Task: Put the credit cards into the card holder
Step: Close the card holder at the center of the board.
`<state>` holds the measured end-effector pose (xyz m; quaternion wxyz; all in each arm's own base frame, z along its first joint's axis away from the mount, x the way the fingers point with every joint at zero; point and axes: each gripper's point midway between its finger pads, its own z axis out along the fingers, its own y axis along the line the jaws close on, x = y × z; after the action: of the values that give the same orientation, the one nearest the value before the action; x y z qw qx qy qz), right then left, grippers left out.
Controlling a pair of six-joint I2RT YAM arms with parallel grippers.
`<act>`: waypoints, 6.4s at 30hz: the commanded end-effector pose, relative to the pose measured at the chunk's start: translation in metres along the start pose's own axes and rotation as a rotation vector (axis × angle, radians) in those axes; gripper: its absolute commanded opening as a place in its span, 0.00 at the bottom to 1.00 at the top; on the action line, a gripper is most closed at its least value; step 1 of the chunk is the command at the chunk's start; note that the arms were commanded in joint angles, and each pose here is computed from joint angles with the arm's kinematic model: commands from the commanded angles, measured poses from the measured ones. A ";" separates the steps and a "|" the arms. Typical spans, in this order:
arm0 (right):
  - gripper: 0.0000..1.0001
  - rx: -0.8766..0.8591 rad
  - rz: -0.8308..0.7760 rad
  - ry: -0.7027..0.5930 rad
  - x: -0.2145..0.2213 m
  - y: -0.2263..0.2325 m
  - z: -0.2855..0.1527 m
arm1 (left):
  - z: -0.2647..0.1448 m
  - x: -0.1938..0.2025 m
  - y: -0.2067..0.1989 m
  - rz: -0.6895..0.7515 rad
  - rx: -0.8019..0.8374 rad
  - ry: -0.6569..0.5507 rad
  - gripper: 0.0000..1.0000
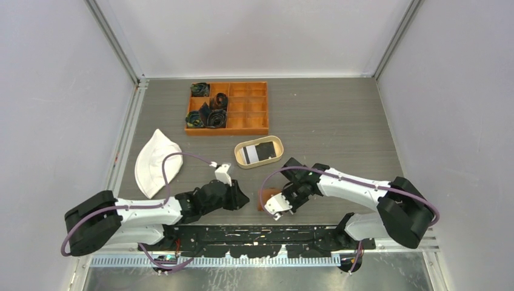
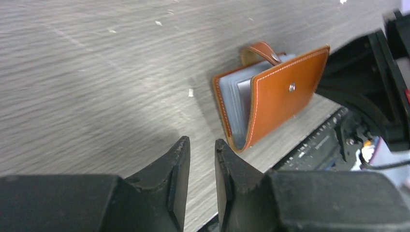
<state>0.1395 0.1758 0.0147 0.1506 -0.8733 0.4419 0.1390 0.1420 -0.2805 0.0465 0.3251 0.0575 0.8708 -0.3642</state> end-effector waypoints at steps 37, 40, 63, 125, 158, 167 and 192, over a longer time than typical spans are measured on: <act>0.70 0.202 0.167 -0.325 -0.074 -0.130 0.003 | -0.042 -0.034 0.011 -0.080 -0.003 -0.163 0.60; 0.70 0.167 0.160 -0.349 -0.079 -0.135 0.009 | -0.043 -0.035 0.014 -0.074 -0.011 -0.174 0.57; 0.26 0.021 0.106 -0.395 -0.092 -0.114 0.014 | -0.030 -0.053 0.000 0.005 -0.033 -0.179 0.54; 0.56 0.282 1.274 -0.179 -0.025 -0.132 -0.039 | 0.037 -0.020 0.016 -0.054 -0.093 0.058 0.42; 0.25 0.295 1.212 0.037 -0.016 -0.124 -0.029 | 0.033 -0.019 0.014 -0.083 -0.073 0.041 0.40; 0.05 0.240 1.271 0.006 -0.012 -0.123 -0.033 | 0.034 -0.022 0.004 -0.079 -0.024 0.039 0.41; 0.01 0.117 1.128 -0.083 -0.031 -0.153 -0.046 | -0.003 -0.079 -0.022 0.073 0.094 -0.196 0.39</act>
<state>0.2495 0.2516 0.0732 0.1170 -0.4736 0.8562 0.1700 0.1779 -0.2926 0.0928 0.3641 0.0573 0.8291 -0.4205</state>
